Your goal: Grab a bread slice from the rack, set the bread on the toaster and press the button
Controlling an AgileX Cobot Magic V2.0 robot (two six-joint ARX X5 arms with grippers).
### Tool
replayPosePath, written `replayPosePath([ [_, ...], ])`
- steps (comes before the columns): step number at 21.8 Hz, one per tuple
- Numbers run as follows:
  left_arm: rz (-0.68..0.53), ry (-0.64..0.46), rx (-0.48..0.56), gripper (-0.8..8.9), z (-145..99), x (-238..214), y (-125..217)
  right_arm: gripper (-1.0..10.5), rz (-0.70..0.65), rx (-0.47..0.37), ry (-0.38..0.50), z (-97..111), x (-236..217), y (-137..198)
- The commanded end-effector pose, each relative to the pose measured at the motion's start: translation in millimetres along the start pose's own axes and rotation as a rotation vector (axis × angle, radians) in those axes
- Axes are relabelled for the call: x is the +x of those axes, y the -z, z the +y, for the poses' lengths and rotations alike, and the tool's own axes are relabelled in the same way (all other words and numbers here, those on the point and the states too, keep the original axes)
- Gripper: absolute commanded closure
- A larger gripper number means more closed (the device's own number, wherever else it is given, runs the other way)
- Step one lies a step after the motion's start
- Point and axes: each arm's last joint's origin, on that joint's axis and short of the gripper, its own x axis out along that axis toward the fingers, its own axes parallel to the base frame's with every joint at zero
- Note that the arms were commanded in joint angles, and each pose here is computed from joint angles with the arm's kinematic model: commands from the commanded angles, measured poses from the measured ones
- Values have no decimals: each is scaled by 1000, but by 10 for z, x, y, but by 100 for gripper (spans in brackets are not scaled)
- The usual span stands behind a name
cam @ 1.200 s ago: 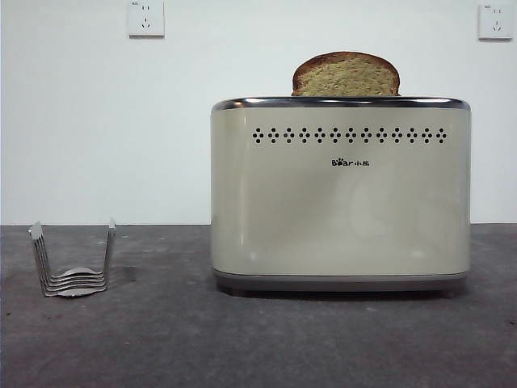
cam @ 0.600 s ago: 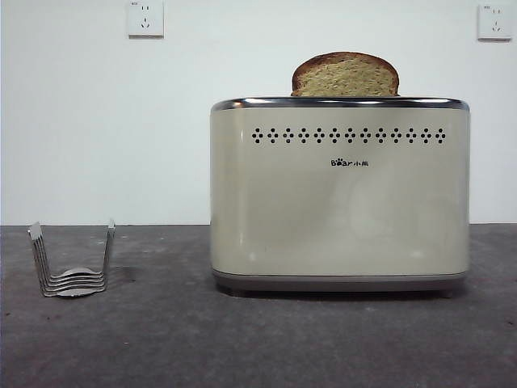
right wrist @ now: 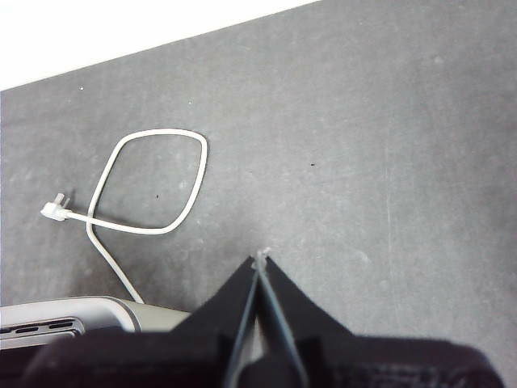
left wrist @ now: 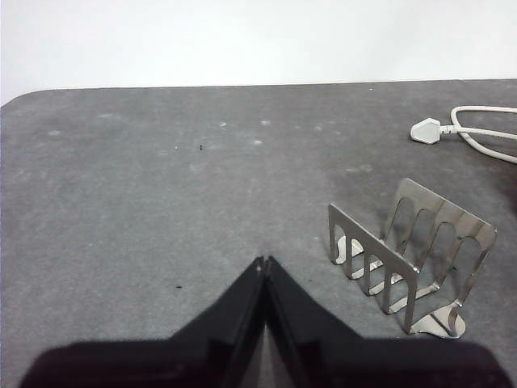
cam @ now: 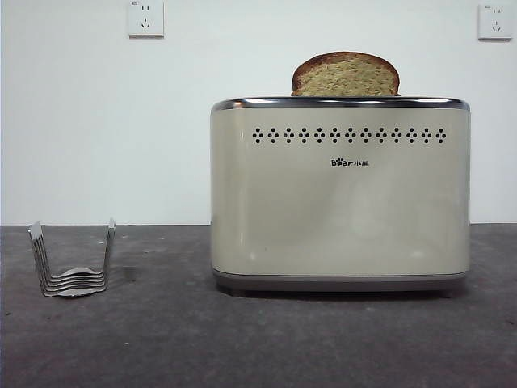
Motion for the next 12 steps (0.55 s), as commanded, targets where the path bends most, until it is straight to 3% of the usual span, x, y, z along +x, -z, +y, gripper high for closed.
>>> replayPosePath([
  [1,7,4,-7,816,-1,13,30,946,-2,-6,0,-2,14,-7],
  [5,8,4,-7,816,-1,13,31,946,-3,-6,3,-3,14,-8],
  [9,8,3,-7,816,-1,13,31,946,-29,-16,86,27,-95,7],
  [12,7,4,-7,816,-1,13,31,946,-106,-61,133,220,-417,87],
])
